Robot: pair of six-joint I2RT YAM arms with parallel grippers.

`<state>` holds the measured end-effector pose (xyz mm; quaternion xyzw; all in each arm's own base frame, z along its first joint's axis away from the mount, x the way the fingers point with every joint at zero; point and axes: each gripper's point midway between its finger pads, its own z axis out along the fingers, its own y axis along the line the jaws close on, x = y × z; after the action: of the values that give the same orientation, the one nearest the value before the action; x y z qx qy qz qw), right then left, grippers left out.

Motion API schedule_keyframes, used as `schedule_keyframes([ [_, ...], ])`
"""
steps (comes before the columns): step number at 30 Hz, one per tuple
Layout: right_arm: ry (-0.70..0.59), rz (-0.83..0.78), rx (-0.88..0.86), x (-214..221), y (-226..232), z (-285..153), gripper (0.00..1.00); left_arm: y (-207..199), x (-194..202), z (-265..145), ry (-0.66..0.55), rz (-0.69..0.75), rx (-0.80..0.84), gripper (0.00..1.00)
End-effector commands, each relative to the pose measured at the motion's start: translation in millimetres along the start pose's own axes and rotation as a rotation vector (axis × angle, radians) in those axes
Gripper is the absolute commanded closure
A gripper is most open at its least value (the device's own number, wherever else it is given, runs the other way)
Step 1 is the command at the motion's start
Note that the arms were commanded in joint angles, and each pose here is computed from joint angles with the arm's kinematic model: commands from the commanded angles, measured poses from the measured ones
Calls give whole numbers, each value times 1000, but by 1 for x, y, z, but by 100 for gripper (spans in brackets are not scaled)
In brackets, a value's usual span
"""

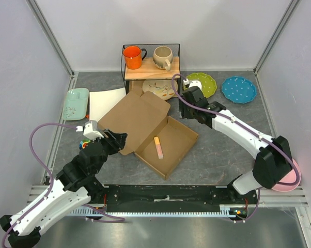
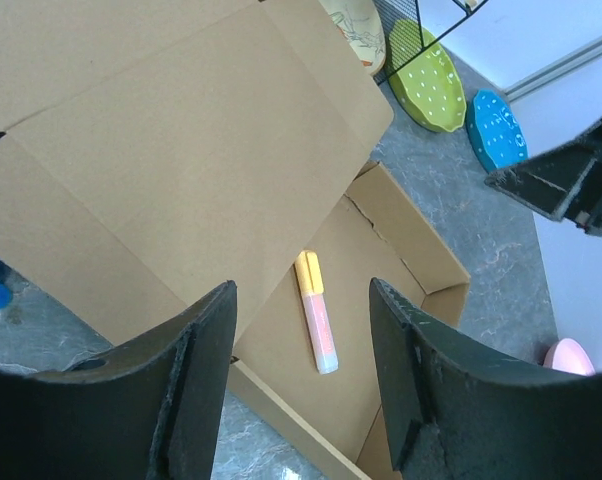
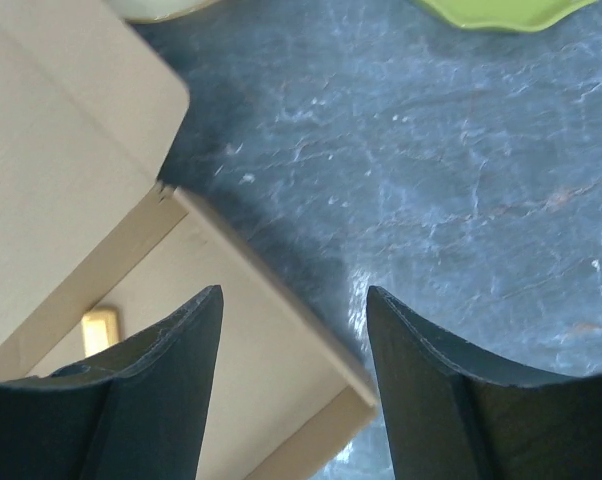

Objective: Fold the paper box

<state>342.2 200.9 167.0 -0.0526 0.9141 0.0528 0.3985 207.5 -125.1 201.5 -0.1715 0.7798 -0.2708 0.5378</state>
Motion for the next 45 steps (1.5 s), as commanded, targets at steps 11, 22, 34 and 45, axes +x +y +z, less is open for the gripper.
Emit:
schedule_keyframes([
  [11, 20, -84, -84, 20, 19, 66, 36, 12, 8, -7, 14, -45, -10, 38],
  [22, 128, -197, -58, 78, 15, 90, 46, 16, 23, -7, 59, -40, -4, 40],
  [34, 29, -119, 161, 110, -33, 73, 82, 19, 31, -2, 82, -26, -26, 40],
  [45, 12, -71, 228, 133, -48, 49, 91, 11, 33, 9, 95, 22, -21, 39],
])
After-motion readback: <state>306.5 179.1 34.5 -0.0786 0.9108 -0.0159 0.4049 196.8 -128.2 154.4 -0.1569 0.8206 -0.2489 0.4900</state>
